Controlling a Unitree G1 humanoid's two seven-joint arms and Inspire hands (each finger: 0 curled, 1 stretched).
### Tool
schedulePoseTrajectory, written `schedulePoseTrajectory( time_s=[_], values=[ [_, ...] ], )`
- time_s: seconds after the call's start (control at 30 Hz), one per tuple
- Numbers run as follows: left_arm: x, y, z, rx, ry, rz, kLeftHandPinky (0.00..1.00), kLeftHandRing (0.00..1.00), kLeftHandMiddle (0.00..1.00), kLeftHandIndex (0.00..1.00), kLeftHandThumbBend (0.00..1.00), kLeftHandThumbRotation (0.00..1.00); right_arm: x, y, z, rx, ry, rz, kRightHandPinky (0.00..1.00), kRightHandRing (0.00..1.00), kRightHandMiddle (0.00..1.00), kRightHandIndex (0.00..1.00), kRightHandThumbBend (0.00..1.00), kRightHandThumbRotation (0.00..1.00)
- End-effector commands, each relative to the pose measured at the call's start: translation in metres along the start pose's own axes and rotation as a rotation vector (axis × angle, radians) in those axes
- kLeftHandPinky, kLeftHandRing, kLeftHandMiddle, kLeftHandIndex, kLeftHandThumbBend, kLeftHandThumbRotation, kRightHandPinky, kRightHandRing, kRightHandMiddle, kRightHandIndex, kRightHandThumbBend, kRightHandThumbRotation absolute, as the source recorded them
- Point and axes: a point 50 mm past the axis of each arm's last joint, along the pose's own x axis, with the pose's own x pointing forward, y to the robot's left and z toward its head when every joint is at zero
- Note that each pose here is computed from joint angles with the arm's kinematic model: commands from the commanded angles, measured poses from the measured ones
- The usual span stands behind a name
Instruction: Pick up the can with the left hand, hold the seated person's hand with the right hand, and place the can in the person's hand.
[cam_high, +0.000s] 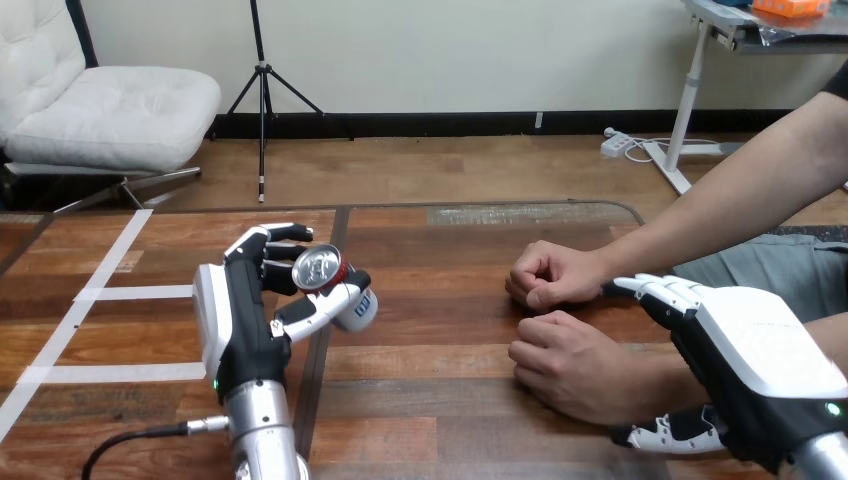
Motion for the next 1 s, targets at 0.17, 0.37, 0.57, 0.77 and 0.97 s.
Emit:
schedulePoseTrajectory(
  time_s=[0.17, 0.37, 0.57, 0.77, 0.97],
  values=[
    [0.008, -0.003, 0.025, -0.094, -0.138, 0.000, 0.48, 0.44, 0.46, 0.55, 0.74, 0.00, 0.013, -0.025, 0.007, -0.118, -0.024, -0.008, 0.82, 0.84, 0.84, 0.81, 0.93, 0.00],
    [0.004, -0.003, 0.024, -0.107, -0.143, -0.012, 0.49, 0.44, 0.46, 0.55, 0.74, 0.00, 0.015, -0.025, 0.006, -0.144, -0.005, 0.027, 0.80, 0.83, 0.83, 0.80, 0.95, 0.00],
    [0.002, -0.002, 0.024, -0.115, -0.151, -0.018, 0.48, 0.44, 0.47, 0.55, 0.74, 0.00, 0.017, -0.027, 0.007, -0.169, 0.012, 0.064, 0.79, 0.83, 0.83, 0.79, 0.96, 0.00],
    [0.000, -0.002, 0.024, -0.124, -0.159, -0.021, 0.48, 0.44, 0.47, 0.55, 0.74, 0.00, 0.020, -0.028, 0.006, -0.191, 0.024, 0.088, 0.79, 0.82, 0.83, 0.79, 0.96, 0.00],
    [-0.001, -0.002, 0.025, -0.133, -0.164, -0.019, 0.48, 0.44, 0.47, 0.55, 0.74, 0.00, 0.023, -0.027, 0.004, -0.224, 0.036, 0.114, 0.78, 0.82, 0.82, 0.78, 0.95, 0.00]
  ],
)
